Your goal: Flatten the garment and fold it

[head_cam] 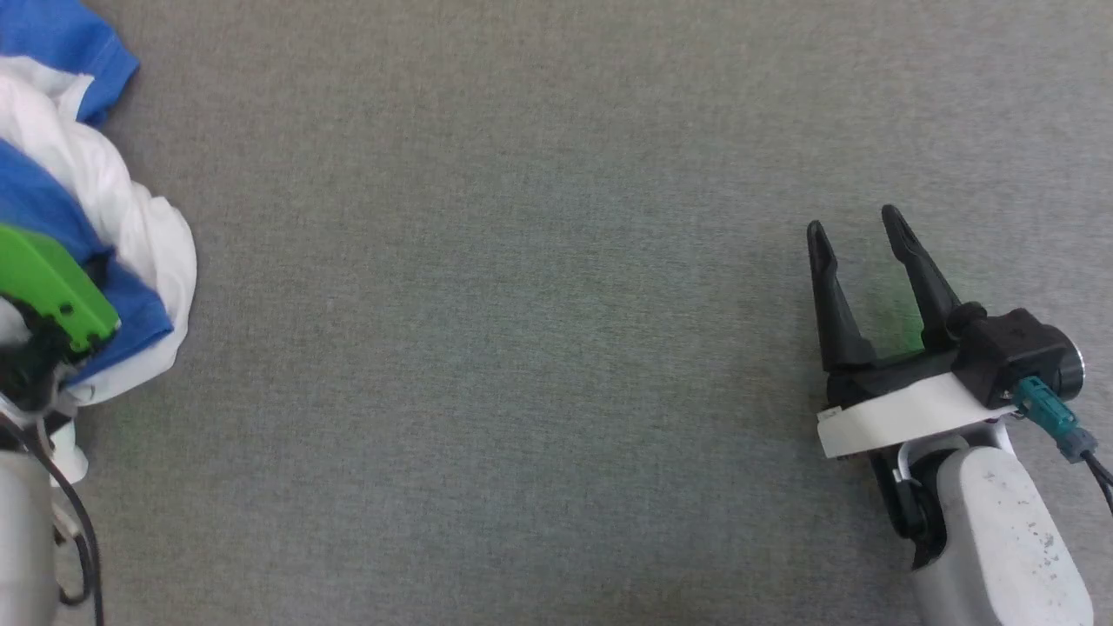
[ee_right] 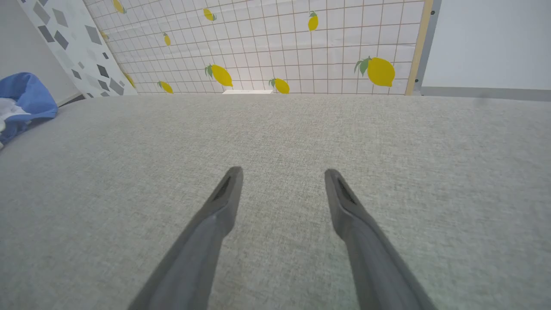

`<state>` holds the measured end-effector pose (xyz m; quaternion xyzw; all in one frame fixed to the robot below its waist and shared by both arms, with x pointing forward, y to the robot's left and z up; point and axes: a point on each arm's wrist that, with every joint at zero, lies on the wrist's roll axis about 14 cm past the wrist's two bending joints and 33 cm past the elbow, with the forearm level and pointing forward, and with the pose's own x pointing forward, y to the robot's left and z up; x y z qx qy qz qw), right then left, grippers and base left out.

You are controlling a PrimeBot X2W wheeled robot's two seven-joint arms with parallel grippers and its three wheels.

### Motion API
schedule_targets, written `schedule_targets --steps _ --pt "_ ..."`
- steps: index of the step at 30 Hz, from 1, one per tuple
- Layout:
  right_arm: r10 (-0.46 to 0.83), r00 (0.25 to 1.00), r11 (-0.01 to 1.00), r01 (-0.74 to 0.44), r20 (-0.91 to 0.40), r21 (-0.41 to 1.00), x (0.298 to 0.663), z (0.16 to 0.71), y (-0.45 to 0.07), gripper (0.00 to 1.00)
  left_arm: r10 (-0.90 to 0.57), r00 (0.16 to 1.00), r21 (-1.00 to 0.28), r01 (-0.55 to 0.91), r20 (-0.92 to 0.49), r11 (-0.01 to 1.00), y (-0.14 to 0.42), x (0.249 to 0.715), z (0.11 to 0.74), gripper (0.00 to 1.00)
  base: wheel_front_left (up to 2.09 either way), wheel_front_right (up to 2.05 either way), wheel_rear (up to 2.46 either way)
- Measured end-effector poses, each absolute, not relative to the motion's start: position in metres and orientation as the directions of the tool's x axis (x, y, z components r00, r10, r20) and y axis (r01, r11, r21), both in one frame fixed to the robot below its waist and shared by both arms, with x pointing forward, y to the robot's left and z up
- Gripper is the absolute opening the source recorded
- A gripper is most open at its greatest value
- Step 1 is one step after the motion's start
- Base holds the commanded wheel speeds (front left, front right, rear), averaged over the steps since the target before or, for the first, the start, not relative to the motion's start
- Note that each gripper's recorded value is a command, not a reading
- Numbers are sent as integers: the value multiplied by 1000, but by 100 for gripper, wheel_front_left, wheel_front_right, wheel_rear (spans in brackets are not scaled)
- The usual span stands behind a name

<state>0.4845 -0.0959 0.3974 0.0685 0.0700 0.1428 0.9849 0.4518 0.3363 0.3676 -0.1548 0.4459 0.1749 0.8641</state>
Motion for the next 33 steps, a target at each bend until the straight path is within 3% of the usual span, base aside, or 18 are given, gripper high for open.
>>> schedule_targets --steps 4,8,11,15,20,24,27,30,33 --pt "271 955 956 -252 -121 151 474 404 -103 100 253 686 -24 -367 -682 930 342 464 395 0 0 0 0" --pt "244 965 963 -229 -100 138 462 419 -113 100 270 890 35 -277 -368 960 343 499 475 0 0 0 0" --pt "230 970 966 -217 -79 139 452 433 -119 100 197 974 70 -190 -111 979 325 515 546 0 0 0 0" --pt "211 977 969 -204 -37 143 437 456 -125 100 78 980 134 -103 182 986 290 512 637 0 0 0 0" --pt "179 984 974 -180 20 141 419 482 -136 100 -102 913 154 44 395 987 219 494 710 0 0 0 0" --pt "134 989 981 -140 54 135 405 497 -152 100 -266 854 137 228 447 964 143 481 728 0 0 0 0" --pt "93 993 987 -101 69 129 395 505 -167 100 -391 826 113 379 406 919 85 476 715 0 0 0 0" --pt "47 996 991 -57 81 123 385 511 -183 100 -500 816 72 503 290 861 36 474 678 0 0 0 0" --pt "-1 996 993 -10 89 118 375 516 -199 100 -577 816 -1 577 42 817 0 470 606 0 0 0 0"
